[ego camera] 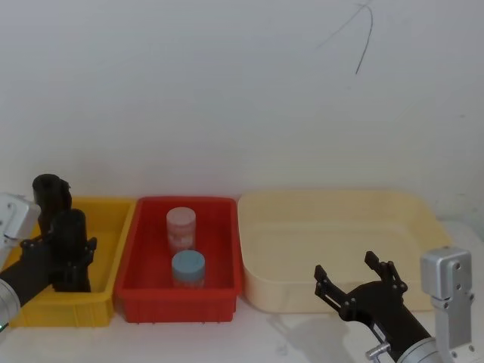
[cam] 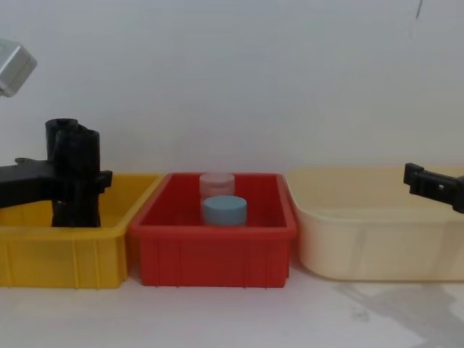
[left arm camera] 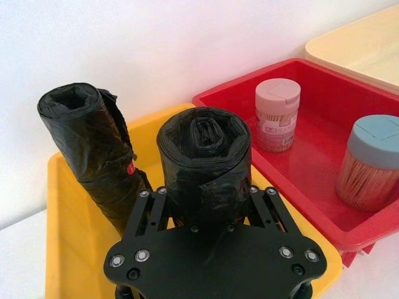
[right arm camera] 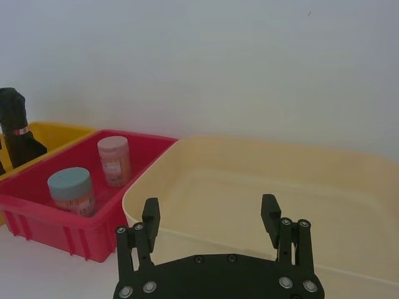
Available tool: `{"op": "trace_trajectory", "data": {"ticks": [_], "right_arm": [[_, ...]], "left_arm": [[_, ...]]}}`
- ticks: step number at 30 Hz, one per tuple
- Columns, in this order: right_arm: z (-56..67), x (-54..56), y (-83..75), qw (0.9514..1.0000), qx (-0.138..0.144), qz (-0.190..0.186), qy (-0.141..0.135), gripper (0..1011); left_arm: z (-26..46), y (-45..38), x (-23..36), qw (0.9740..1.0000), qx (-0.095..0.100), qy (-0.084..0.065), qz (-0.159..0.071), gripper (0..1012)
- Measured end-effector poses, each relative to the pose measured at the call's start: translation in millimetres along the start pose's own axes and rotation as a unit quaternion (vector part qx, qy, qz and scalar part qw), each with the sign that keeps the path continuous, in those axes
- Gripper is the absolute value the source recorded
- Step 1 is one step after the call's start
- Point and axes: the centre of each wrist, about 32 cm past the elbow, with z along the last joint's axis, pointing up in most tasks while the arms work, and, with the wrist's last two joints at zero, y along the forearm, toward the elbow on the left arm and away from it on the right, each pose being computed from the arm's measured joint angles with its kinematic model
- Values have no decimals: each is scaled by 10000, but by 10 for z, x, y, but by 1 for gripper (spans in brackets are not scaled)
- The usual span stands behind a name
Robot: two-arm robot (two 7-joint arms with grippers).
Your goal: Pick up the garbage bag with the one hand and transfer it to the other hand.
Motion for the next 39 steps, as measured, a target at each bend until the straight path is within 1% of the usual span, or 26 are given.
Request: {"op": "trace_trajectory", "data": {"ticks": [7, 13, 17, 21, 23, 24, 26, 27, 28, 29, 30, 31, 33, 34, 35, 36, 37, 39], "right_arm": [[0, 0, 0, 10000, 1, 0, 0, 1001], [15, 5, 15, 10000, 5, -2, -14, 1001], [57, 27, 59, 10000, -8, -1, -62, 1001], [140, 70, 128, 9999, -28, 63, -153, 1001], [173, 87, 152, 9998, -32, 98, -185, 1001], [211, 105, 179, 9997, -34, 138, -221, 1001], [248, 123, 203, 9995, -36, 182, -251, 1001], [268, 132, 214, 9994, -47, 220, -264, 1001], [319, 153, 241, 9992, -38, 274, -298, 1001], [342, 161, 253, 9991, -41, 306, -308, 1001], [391, 180, 277, 9988, -42, 375, -323, 1001], [422, 191, 290, 9986, -32, 410, -338, 1001], [469, 210, 311, 9982, -35, 484, -351, 1001], [518, 230, 330, 9978, -29, 547, -369, 1001], [540, 239, 339, 9976, -26, 583, -377, 1001], [588, 259, 357, 9971, -15, 652, -400, 1001], [588, 259, 357, 9971, -15, 652, -400, 1002], [647, 286, 377, 9961, -22, 773, -419, 1001]], "left_arm": [[3, -16, 5, 10000, 2, -8, -28, 434], [3, -21, 4, 10000, 3, -10, -39, 407], [12, -21, 4, 10000, -9, -11, -52, 392], [58, -17, 8, 9999, -50, -24, -96, 376], [104, -11, 18, 9999, -88, -35, -127, 367], [123, -8, 20, 9998, -106, -40, -142, 366], [186, 1, 34, 9997, -160, -51, -182, 366], [200, 3, 37, 9996, -169, -49, -198, 366], [249, 11, 49, 9995, -208, -60, -229, 366], [270, 14, 53, 9994, -222, -56, -254, 366], [294, 18, 58, 9993, -243, -61, -269, 366], [350, 27, 70, 9991, -290, -76, -305, 366], [399, 35, 80, 9988, -332, -84, -341, 366], [461, 45, 92, 9985, -384, -96, -383, 366], [487, 49, 98, 9983, -405, -100, -404, 366], [514, 53, 102, 9981, -422, -97, -430, 366], [566, 61, 112, 9978, -464, -100, -468, 366], [617, 68, 120, 9974, -507, -107, -501, 366]]}}
